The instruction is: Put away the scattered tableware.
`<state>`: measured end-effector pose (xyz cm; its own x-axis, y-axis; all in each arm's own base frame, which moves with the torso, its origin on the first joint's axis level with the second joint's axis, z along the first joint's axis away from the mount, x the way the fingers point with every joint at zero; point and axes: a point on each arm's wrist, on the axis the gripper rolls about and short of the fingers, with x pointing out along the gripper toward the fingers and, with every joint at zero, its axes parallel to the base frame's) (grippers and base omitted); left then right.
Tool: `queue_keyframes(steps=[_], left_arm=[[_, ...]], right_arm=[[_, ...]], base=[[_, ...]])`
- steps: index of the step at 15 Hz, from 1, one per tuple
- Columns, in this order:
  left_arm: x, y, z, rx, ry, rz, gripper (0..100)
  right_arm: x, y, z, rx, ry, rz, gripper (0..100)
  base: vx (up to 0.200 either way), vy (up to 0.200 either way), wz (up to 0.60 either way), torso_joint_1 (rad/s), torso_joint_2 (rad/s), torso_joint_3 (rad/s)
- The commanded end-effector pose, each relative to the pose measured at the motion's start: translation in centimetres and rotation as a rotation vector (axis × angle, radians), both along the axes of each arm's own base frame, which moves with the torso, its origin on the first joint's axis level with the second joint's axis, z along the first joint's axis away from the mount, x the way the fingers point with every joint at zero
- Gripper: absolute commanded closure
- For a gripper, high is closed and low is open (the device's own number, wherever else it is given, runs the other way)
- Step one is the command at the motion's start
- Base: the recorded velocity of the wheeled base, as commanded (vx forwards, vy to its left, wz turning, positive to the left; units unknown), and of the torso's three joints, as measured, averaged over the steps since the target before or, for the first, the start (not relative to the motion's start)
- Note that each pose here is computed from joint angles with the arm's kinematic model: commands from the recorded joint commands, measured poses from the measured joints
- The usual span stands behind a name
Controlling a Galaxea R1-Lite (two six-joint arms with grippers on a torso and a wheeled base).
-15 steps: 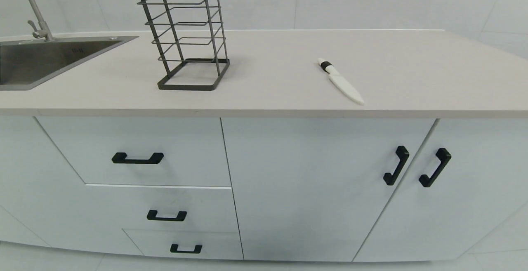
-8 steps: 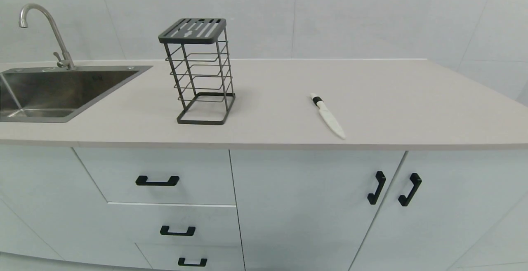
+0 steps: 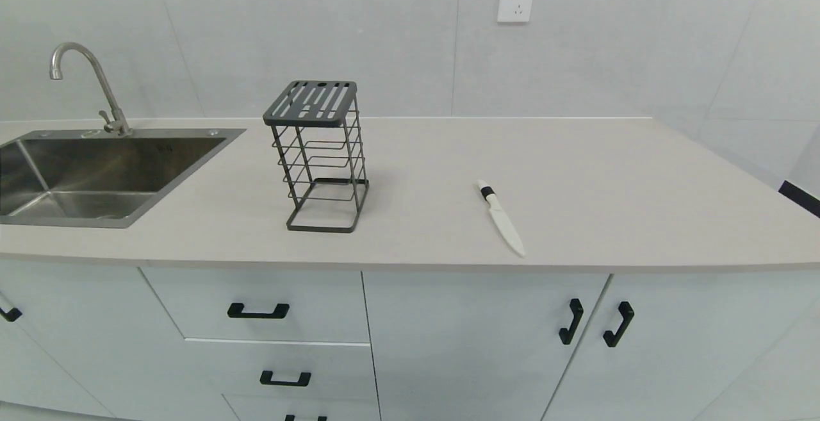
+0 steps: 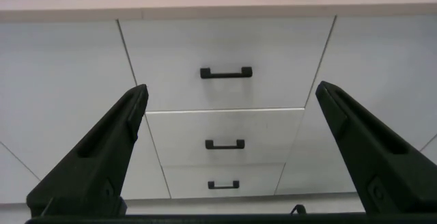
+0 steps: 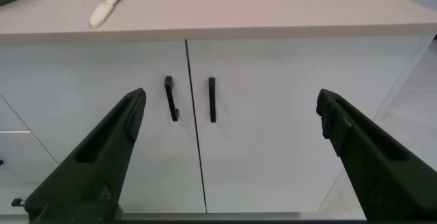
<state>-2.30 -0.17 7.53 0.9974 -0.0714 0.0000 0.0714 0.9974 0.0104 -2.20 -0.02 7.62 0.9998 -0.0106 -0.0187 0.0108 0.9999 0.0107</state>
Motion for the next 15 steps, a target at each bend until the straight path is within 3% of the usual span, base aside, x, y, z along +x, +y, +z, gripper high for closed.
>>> queue_keyframes(steps=[1,4,11,15], left_arm=[[0.01,0.00,0.00,0.000,0.002,0.001,0],[0.01,0.00,0.00,0.000,0.002,0.001,0],[0.01,0.02,0.00,0.000,0.002,0.009,0],[0.01,0.02,0.00,0.000,0.002,0.009,0]], right_arm=[[0.01,0.00,0.01,0.000,0.001,0.000,0],[0.01,0.00,0.01,0.000,0.001,0.000,0],[0.01,0.00,0.01,0.000,0.001,0.000,0],[0.01,0.00,0.01,0.000,0.001,0.000,0]], base=[[0.200,0.000,0.00,0.295,-0.50,-0.246],[0.200,0.000,0.00,0.271,-0.52,-0.243],[0.000,0.000,0.00,0.068,-0.11,-0.057],[0.000,0.000,0.00,0.232,-0.44,-0.211]])
